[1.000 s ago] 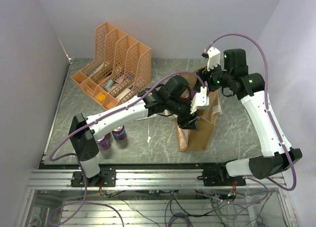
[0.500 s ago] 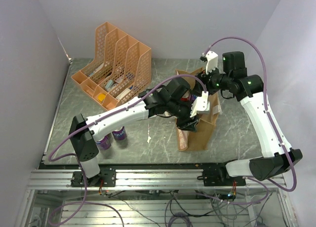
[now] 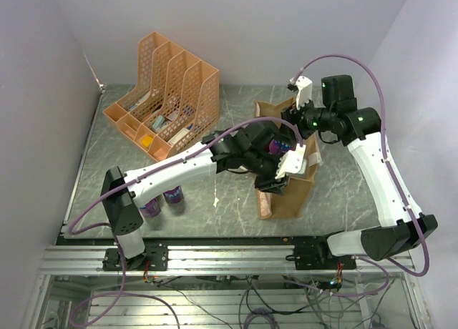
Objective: Place the beverage into the canvas bag
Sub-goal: Place the drink in the canvas bag.
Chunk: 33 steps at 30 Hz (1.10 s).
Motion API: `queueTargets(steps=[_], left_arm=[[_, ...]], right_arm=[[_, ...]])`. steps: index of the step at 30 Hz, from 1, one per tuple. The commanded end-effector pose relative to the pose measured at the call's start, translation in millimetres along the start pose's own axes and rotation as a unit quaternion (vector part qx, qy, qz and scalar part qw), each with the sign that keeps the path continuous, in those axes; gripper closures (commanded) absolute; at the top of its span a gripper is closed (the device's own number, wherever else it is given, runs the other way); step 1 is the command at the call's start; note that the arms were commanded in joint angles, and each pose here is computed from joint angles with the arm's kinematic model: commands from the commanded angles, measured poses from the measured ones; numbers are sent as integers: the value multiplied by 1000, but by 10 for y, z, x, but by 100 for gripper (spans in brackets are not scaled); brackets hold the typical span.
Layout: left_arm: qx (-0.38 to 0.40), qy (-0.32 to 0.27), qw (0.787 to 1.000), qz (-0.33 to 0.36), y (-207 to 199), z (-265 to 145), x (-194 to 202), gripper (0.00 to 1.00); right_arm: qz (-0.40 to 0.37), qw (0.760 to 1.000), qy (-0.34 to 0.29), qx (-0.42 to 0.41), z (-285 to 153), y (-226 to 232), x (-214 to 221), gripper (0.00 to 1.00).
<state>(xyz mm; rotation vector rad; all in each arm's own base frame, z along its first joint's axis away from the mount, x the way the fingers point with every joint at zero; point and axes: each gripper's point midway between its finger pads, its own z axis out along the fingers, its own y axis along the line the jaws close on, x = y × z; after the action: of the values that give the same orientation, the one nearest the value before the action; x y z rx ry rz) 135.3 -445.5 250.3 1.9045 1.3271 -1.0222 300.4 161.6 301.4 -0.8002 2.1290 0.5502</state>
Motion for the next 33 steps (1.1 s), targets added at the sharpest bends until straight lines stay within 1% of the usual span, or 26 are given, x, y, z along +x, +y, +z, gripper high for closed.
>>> queueTargets(steps=[1,4,11,17,23,25,30,33], left_arm=[[9,23,999,37,-110,-16,45,58],[16,32,998,53,-169,0,61,60],[21,44,996,80,-215,19,74,66],[30,46,995,88,-286,42,72,72],[34,65,990,119,-308,68,155,77],[39,68,989,129,-324,66,184,79],[51,71,986,144,-371,58,236,83],[48,79,984,153,-344,77,289,86]], right_arm=[[-25,999,-30,-17,-47,36,-183,86],[-23,999,-27,-24,-30,55,-162,87],[-35,999,-19,-4,-52,-7,-102,88],[-37,999,-15,-21,-61,71,-10,88],[-38,998,-11,-42,-68,161,83,88],[-34,999,-8,-34,-67,141,128,88],[-42,999,8,30,-51,-94,228,88],[-57,997,22,41,10,-181,297,88]])
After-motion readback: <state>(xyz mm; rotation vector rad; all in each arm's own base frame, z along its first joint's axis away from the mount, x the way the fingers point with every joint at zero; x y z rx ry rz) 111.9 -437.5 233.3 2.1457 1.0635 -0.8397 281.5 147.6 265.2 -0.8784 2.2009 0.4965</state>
